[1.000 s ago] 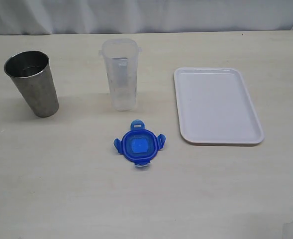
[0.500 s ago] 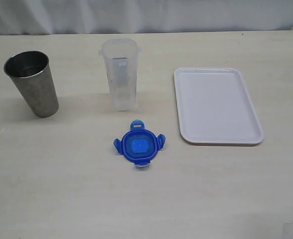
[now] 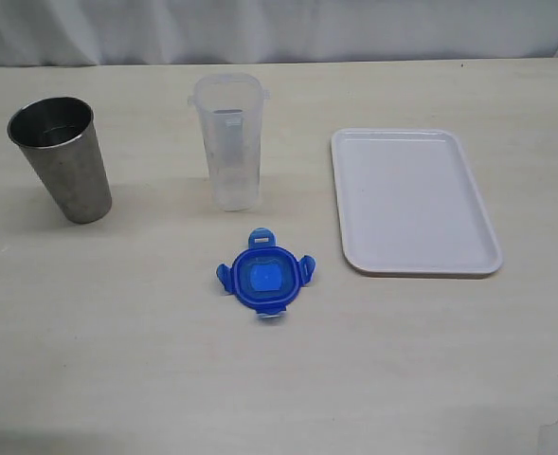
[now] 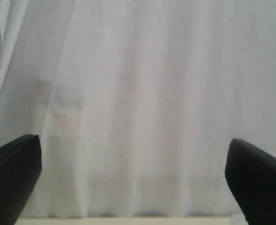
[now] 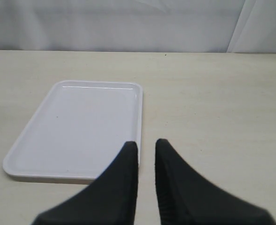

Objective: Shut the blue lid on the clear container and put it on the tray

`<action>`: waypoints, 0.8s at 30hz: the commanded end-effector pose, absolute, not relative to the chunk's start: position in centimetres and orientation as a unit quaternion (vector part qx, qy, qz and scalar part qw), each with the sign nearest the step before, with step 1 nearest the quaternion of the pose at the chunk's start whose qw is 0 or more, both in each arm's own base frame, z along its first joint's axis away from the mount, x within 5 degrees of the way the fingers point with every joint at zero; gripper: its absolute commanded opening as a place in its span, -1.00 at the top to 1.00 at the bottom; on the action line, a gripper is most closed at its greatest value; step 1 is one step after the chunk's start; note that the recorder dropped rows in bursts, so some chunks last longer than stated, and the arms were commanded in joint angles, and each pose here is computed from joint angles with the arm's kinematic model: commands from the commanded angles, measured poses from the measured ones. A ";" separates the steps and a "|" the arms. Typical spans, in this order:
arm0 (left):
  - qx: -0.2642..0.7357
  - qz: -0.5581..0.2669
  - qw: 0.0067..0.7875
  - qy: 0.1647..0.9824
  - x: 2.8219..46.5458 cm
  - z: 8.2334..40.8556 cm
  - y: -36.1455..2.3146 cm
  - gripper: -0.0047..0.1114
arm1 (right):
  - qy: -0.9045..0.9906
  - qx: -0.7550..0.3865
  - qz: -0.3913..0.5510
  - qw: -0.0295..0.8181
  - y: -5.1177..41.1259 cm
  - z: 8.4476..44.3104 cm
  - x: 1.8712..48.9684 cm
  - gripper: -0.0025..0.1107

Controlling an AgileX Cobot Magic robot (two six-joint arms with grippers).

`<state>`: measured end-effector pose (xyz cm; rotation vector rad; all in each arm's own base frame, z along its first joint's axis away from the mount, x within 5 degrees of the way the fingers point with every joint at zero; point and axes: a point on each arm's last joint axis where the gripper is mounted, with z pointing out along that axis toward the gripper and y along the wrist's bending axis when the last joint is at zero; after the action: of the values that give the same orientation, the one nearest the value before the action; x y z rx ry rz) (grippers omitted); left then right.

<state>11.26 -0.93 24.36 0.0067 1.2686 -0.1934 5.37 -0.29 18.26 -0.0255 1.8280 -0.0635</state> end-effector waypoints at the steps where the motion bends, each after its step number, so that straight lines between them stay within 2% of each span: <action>1: 0.030 -0.090 0.775 0.625 13.6 22.9 -1.3 -0.89 | 0.792 -0.008 -0.024 0.610 -0.3 18.2 5.3 0.72; 7: 0.034 -0.106 0.748 0.655 16.0 20.3 -1.6 -0.89 | 0.792 -0.008 -0.024 0.610 -0.3 18.2 5.3 0.72; 11: 0.050 -0.113 0.700 0.704 17.7 18.1 -1.9 -0.89 | 0.792 -0.008 -0.024 0.610 -0.3 18.2 5.3 0.72; 15: 0.079 -0.131 0.671 0.725 19.5 16.9 -2.4 -0.89 | 0.792 -0.008 -0.024 0.610 -0.3 18.2 5.3 0.72; 24: 0.076 -0.135 0.638 0.755 21.8 14.8 -2.4 -0.89 | 0.792 -0.008 -0.024 0.610 -0.3 18.2 5.3 0.72</action>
<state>21.29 -2.20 14.95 0.1574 1.7291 -0.2981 5.37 -0.29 18.26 -0.0240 1.8280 -0.0623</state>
